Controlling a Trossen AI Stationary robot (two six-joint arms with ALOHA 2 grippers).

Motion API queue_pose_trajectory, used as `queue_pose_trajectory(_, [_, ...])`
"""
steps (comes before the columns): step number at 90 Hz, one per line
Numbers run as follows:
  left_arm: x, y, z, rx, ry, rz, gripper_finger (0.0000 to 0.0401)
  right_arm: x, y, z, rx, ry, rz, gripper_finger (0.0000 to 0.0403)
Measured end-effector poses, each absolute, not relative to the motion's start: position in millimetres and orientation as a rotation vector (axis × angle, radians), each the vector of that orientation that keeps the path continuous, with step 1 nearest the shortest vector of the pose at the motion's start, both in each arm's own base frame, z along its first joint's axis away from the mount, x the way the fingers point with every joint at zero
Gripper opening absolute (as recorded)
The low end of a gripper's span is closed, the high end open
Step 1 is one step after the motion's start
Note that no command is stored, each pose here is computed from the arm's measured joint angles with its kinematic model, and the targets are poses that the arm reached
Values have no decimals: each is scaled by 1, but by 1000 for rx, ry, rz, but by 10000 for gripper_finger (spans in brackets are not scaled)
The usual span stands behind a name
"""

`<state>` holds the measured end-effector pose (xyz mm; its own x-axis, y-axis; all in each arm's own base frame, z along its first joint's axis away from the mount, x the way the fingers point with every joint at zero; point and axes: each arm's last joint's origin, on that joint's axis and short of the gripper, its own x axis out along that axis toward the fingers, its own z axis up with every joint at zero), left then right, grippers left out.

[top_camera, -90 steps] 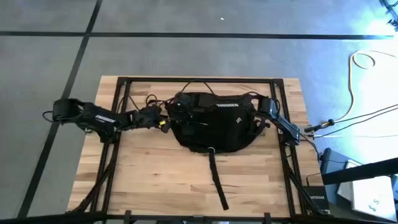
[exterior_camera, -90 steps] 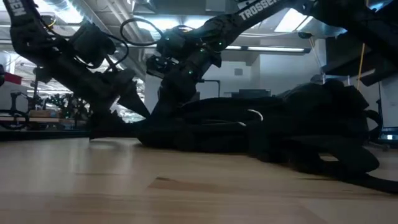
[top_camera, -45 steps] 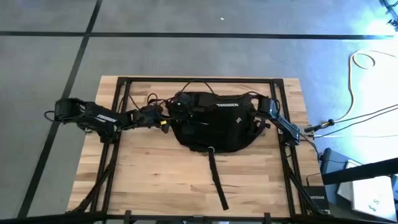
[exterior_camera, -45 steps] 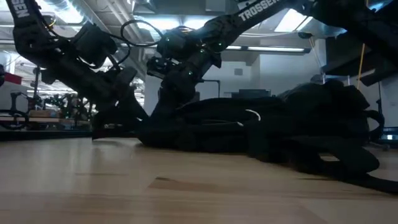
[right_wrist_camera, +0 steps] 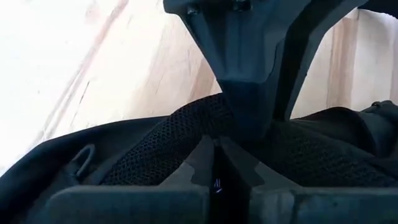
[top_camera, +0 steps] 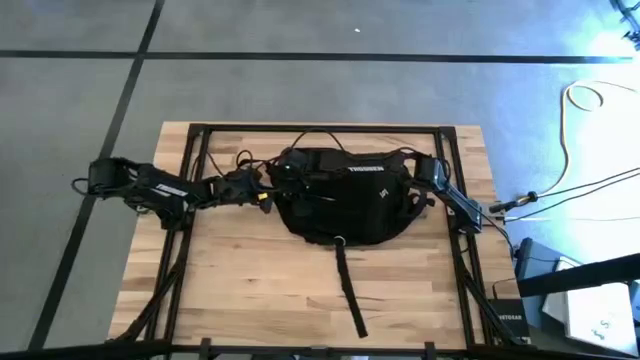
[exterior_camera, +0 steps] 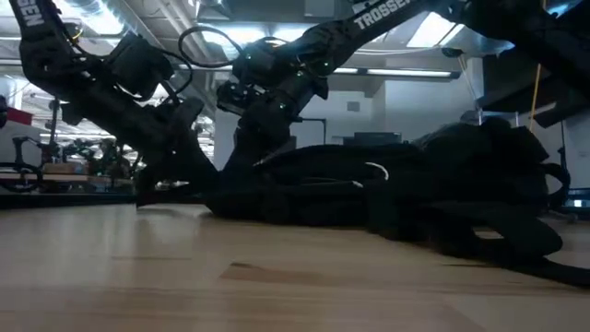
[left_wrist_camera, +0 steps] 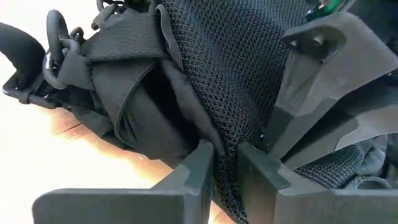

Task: Unpack backpack
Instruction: Close the black bag

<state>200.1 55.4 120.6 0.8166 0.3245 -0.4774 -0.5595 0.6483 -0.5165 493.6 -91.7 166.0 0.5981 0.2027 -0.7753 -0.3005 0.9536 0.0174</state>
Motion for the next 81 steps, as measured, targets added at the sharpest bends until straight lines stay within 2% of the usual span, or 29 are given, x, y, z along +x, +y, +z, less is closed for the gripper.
queue_pose_trajectory(25, [203, 50, 116, -684, 388, 480, 49, 493, -91, 166, -119, 883, 299, 0])
queue_pose_trajectory(52, [206, 50, 115, -694, 342, 521, 54, 491, -90, 180, -131, 857, 294, 0])
queue_pose_trajectory(64, [206, 50, 114, -699, 341, 531, 89, 491, -90, 181, -135, 855, 295, 0])
queue_pose_trajectory(81, [206, 50, 114, -698, 347, 526, 169, 489, -87, 180, -145, 880, 306, 0])
